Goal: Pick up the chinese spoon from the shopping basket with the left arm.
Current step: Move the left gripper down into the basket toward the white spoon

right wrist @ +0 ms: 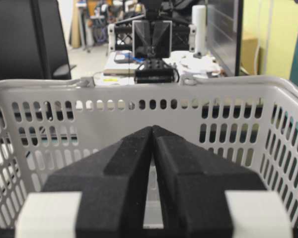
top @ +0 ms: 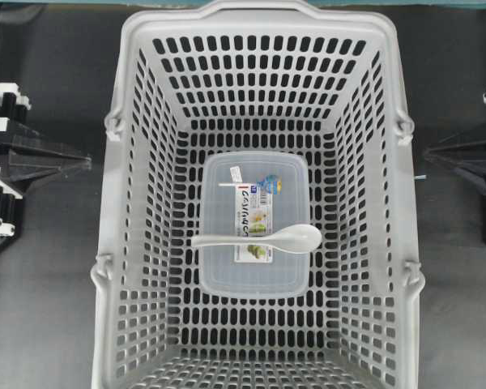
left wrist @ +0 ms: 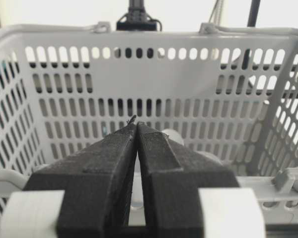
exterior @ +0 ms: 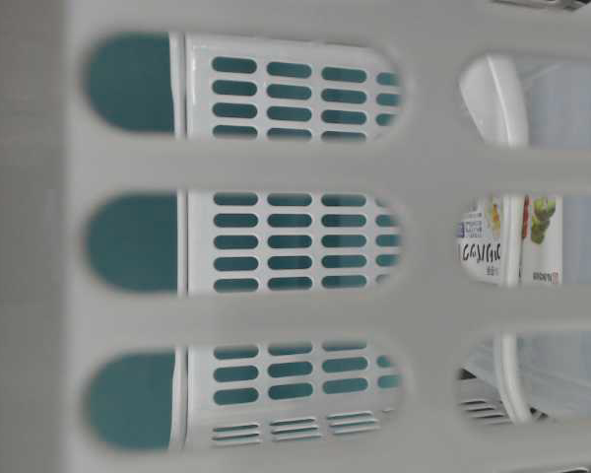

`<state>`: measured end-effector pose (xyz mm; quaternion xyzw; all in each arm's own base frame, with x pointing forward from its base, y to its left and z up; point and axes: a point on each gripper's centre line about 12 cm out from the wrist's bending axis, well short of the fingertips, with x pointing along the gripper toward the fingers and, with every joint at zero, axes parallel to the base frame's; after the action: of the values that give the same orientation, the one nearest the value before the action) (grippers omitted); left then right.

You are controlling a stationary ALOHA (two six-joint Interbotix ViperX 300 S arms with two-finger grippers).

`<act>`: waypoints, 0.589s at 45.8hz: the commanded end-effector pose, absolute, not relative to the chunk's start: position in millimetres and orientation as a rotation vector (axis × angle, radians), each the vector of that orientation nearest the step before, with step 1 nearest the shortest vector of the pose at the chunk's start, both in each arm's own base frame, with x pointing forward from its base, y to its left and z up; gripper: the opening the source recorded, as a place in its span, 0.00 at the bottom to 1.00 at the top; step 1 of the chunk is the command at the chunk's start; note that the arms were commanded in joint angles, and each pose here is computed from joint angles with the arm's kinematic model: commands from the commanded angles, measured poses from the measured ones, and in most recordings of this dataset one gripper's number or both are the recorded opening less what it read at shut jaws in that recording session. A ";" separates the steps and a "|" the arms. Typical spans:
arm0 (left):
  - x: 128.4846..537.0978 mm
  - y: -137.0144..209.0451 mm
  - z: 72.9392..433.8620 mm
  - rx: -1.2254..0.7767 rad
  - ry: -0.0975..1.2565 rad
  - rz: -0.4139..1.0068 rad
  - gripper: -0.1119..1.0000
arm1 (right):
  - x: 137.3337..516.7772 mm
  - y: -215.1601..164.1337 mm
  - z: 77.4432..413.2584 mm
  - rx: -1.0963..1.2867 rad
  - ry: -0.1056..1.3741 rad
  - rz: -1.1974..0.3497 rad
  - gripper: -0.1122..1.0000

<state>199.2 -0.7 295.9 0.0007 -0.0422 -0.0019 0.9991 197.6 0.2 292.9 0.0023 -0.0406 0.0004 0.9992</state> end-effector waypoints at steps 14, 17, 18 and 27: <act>216.8 -1.8 338.7 -0.005 0.117 -0.006 0.11 | 197.5 0.1 292.4 0.012 -0.055 0.000 0.10; 225.8 -3.3 348.3 -0.003 0.162 -0.011 0.11 | 197.1 0.1 292.0 0.012 -0.049 0.000 0.10; 228.8 -4.0 350.5 0.002 0.178 -0.013 0.11 | 196.8 0.1 291.9 0.012 -0.048 0.000 0.10; 270.9 -11.3 372.9 0.013 0.355 -0.032 0.11 | 195.5 0.1 294.4 0.014 -0.055 0.000 0.10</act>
<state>252.6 -8.2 353.8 0.0030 0.1557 -0.0126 0.9877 194.2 0.5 289.5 0.0038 -0.0207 0.0011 0.9998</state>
